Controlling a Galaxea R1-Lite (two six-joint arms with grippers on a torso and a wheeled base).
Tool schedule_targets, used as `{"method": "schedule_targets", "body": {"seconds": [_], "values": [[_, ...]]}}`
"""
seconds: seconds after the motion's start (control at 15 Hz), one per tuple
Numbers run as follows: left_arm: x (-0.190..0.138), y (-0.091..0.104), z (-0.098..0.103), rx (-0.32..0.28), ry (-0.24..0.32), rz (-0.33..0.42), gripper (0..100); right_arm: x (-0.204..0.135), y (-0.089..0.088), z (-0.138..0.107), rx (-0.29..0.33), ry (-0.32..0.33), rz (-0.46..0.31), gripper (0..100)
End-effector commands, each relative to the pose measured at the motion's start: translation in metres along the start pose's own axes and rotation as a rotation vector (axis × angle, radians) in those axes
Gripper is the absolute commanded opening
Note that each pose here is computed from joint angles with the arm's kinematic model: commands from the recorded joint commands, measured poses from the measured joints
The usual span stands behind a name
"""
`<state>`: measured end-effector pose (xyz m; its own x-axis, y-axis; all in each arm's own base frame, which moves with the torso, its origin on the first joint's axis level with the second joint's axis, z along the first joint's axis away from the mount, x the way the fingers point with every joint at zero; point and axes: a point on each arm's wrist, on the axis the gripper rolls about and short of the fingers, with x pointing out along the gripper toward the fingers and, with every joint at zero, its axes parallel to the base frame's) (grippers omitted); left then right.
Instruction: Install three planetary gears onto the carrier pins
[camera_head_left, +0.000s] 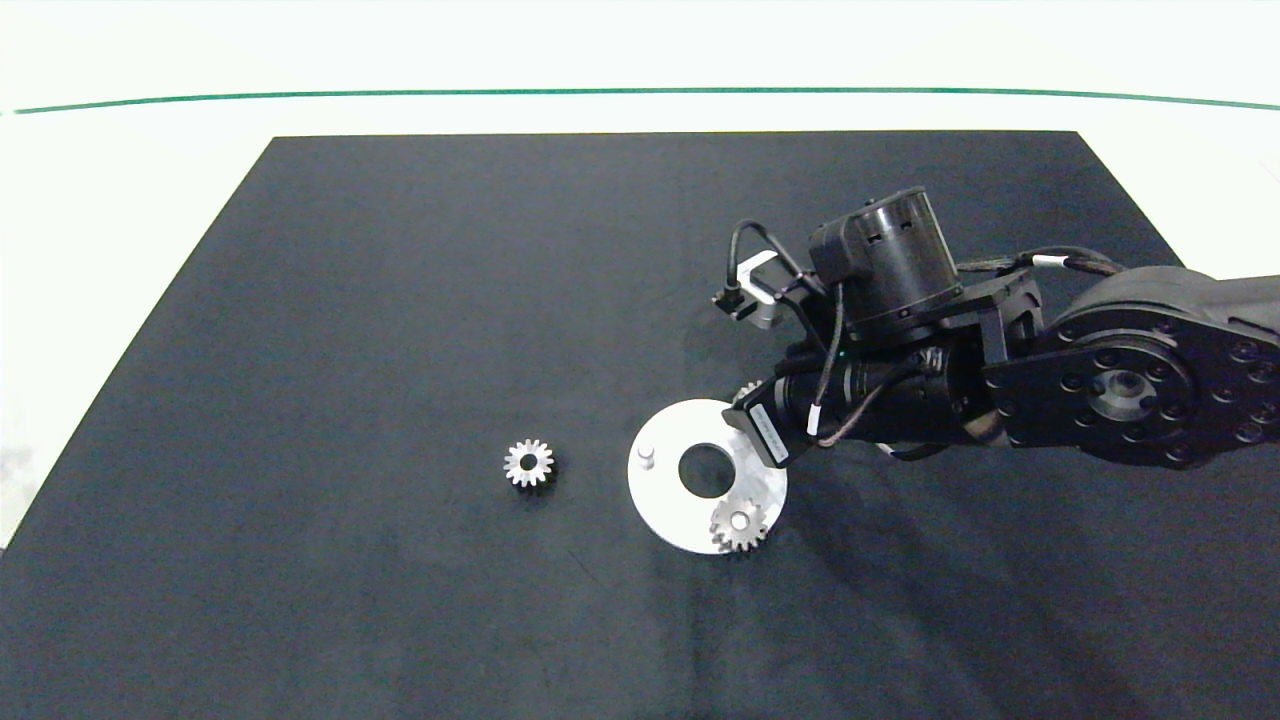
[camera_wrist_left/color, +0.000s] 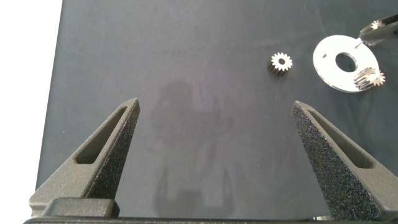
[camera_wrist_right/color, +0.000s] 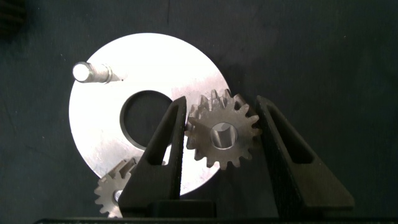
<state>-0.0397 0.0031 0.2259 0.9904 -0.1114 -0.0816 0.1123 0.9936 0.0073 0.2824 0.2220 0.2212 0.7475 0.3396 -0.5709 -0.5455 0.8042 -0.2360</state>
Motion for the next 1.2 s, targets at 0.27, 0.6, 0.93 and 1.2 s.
{"method": "schedule_targets", "body": {"seconds": [0.27,0.6,0.93,1.2], "values": [[0.0000,0.0000,-0.0003,0.002,0.003,-0.002,100,0.0093,0.0024,-0.0019,0.007,0.013,0.002,0],[0.0000,0.0000,-0.0003,0.000,0.003,-0.002,100,0.0116,0.0026,-0.0001,0.008,0.002,-0.001,0],[-0.0002,0.0000,0.0001,0.000,0.001,-0.002,100,0.0108,0.0013,-0.0003,0.011,0.002,-0.004,100],[-0.0001,0.0000,-0.0007,0.000,0.003,0.001,100,0.0103,0.0011,-0.0001,0.016,0.001,-0.004,100]]}}
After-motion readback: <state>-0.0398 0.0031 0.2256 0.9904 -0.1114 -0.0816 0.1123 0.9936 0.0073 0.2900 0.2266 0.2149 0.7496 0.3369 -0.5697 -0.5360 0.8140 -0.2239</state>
